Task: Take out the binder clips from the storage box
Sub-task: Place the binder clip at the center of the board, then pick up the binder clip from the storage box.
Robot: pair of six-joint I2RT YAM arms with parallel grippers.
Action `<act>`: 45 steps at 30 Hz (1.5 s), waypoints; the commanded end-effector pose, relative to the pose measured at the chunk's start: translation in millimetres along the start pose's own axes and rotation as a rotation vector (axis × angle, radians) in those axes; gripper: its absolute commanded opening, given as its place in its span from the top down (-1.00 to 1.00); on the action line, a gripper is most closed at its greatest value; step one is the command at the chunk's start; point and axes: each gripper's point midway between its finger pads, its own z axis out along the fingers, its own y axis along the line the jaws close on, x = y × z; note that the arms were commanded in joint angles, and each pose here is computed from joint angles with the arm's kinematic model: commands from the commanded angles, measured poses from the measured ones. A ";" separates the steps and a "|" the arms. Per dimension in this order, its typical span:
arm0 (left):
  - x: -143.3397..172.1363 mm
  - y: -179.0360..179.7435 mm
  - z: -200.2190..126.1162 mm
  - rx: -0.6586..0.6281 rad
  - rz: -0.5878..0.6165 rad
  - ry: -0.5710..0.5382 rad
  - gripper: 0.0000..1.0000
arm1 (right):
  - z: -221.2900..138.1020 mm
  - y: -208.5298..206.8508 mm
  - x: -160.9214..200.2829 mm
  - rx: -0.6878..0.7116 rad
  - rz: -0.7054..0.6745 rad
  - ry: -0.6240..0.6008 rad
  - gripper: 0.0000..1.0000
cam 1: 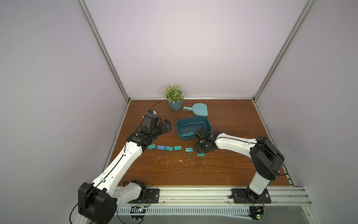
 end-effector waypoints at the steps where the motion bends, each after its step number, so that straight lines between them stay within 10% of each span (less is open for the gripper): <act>1: -0.1 7.6 -5.3 -0.024 0.001 0.000 -1.00 | 6.3 8.9 -3.0 -0.039 0.020 -0.012 1.00; 5: -1.1 8.0 -6.9 -0.026 0.000 -0.005 -1.00 | 8.8 12.2 -1.7 -0.052 0.016 -0.005 1.00; 10: -2.5 7.4 -3.2 -0.033 0.006 -0.001 -1.00 | -7.1 17.2 -12.0 -0.047 -0.009 -0.023 0.32; 21: -1.9 6.8 17.5 -0.042 0.029 0.014 -1.00 | -68.1 57.5 -92.2 -0.054 -0.153 -0.171 0.32; 45: -10.9 3.9 50.6 -0.053 0.092 0.026 -1.00 | 27.4 54.7 -161.5 0.046 -0.261 -0.051 0.47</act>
